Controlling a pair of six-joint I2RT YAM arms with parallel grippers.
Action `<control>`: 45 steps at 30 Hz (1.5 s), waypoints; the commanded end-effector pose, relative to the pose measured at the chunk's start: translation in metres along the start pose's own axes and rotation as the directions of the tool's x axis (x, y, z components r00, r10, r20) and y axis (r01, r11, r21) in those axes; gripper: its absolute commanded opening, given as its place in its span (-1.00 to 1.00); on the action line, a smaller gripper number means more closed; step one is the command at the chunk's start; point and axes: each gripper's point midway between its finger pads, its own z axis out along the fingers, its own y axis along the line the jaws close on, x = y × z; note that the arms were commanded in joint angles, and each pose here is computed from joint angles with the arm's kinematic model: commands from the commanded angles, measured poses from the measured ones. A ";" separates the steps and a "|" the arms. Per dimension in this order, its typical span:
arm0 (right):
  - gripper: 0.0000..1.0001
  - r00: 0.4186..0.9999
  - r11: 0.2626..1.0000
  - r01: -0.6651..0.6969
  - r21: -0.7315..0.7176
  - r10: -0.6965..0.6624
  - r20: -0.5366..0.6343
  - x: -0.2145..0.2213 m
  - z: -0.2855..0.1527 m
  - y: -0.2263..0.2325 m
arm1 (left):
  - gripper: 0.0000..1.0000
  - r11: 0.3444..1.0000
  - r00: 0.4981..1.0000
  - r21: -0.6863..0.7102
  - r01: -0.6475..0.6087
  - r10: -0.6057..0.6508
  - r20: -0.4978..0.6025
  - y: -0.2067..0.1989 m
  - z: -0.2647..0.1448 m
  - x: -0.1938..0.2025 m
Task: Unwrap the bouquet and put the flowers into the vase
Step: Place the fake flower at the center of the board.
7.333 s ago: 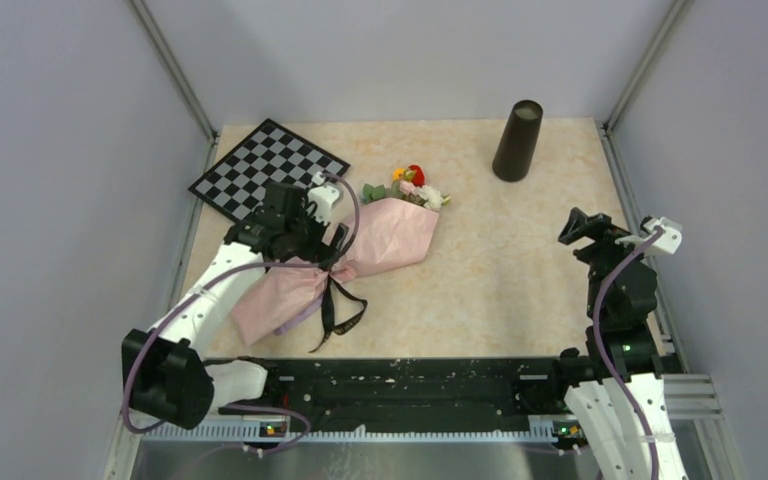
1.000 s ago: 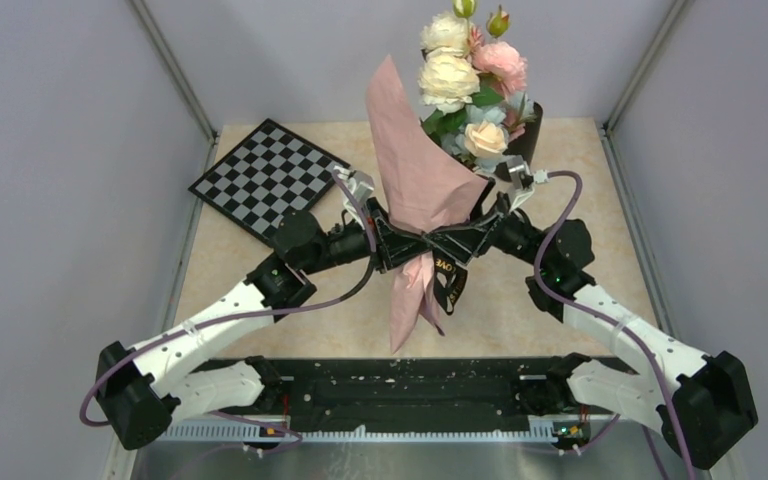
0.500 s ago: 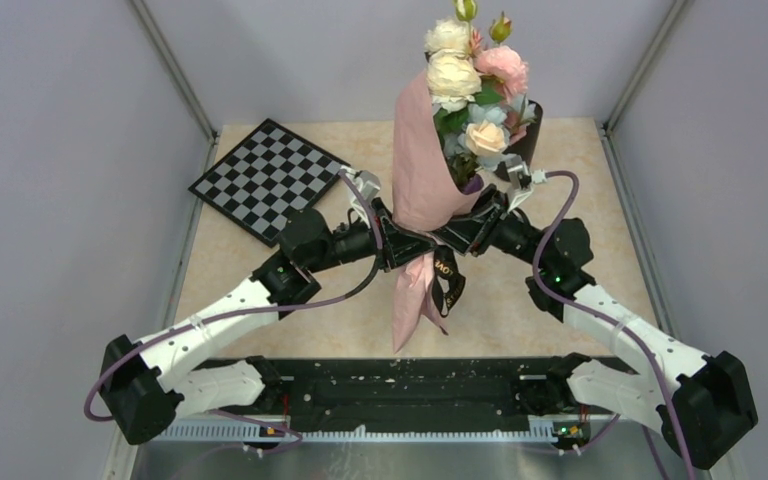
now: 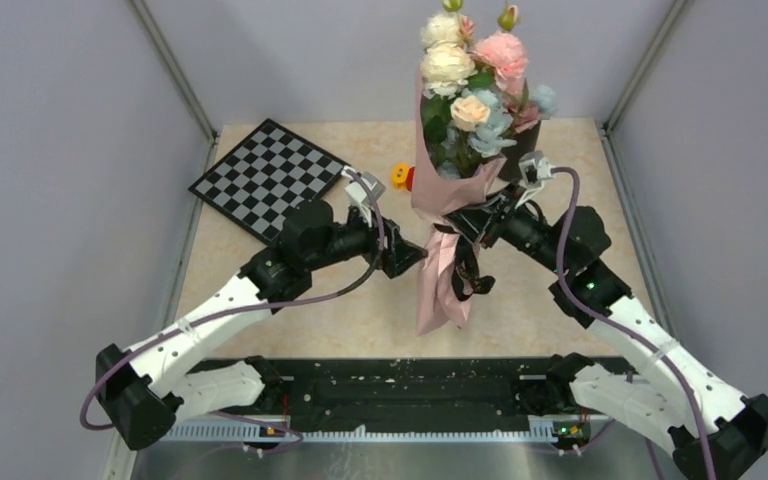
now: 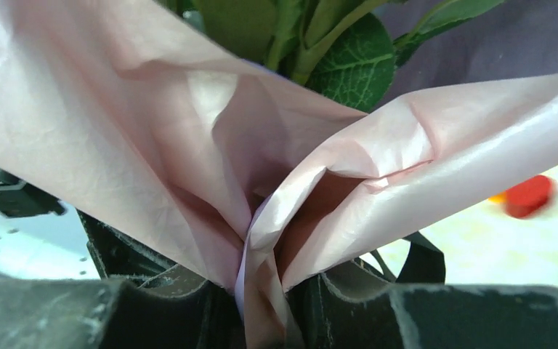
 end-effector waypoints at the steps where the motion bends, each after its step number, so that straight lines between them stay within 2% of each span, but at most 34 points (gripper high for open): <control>1: -0.86 0.986 0.956 0.152 0.251 -0.163 0.024 -0.040 -0.020 -0.025 | 0.97 0.988 0.993 -0.131 -0.077 0.065 -0.098 0.038 -0.031 0.006; 3: -0.88 0.985 0.940 0.168 0.299 -0.171 -0.015 -0.038 -0.023 -0.033 | 0.97 0.982 0.990 -0.165 -0.097 0.079 -0.115 0.052 -0.050 0.001; 6: -0.92 0.987 0.927 0.159 0.340 -0.150 -0.053 -0.031 -0.021 -0.044 | 0.97 0.939 0.993 -0.326 -0.108 0.086 -0.080 0.093 -0.085 -0.020; 10: -0.97 0.992 0.922 0.111 0.370 -0.079 -0.103 -0.016 -0.005 -0.057 | 0.97 0.841 0.996 -0.536 -0.074 0.084 -0.006 0.140 -0.129 -0.041; 12: -0.98 0.990 0.918 0.088 0.387 -0.039 -0.132 -0.005 0.005 -0.065 | 0.97 0.800 0.994 -0.595 -0.074 0.106 0.018 0.154 -0.142 -0.046; 16: -0.99 0.976 0.888 0.109 0.447 -0.010 -0.219 0.023 0.028 -0.081 | 0.97 0.732 0.990 -0.671 -0.115 0.141 -0.016 0.177 -0.153 -0.038; 22: -0.99 0.947 0.892 0.114 0.438 0.036 -0.320 0.068 0.069 -0.094 | 0.97 0.618 0.994 -0.778 -0.109 0.081 -0.074 0.209 -0.168 -0.010; 26: -1.00 0.923 0.884 0.116 0.452 0.071 -0.377 0.103 0.099 -0.111 | 0.97 0.619 0.993 -0.778 -0.107 0.101 -0.057 0.206 -0.171 -0.009; 28: -1.00 0.922 0.883 0.136 0.450 0.053 -0.383 0.111 0.114 -0.115 | 0.97 0.619 0.992 -0.778 -0.113 0.117 -0.050 0.203 -0.172 -0.012; 30: -1.00 0.926 0.874 0.157 0.460 0.032 -0.376 0.115 0.126 -0.121 | 0.97 0.588 0.991 -0.801 -0.112 0.123 -0.048 0.207 -0.179 -0.012; 36: -1.00 0.916 0.851 0.170 0.498 0.049 -0.398 0.136 0.163 -0.145 | 0.97 0.583 0.992 -0.805 -0.109 0.116 -0.051 0.209 -0.179 -0.007; 45: -1.00 0.874 0.771 0.274 0.575 0.050 -0.483 0.188 0.185 -0.185 | 0.95 0.570 0.992 -0.814 -0.113 0.106 -0.063 0.213 -0.180 -0.004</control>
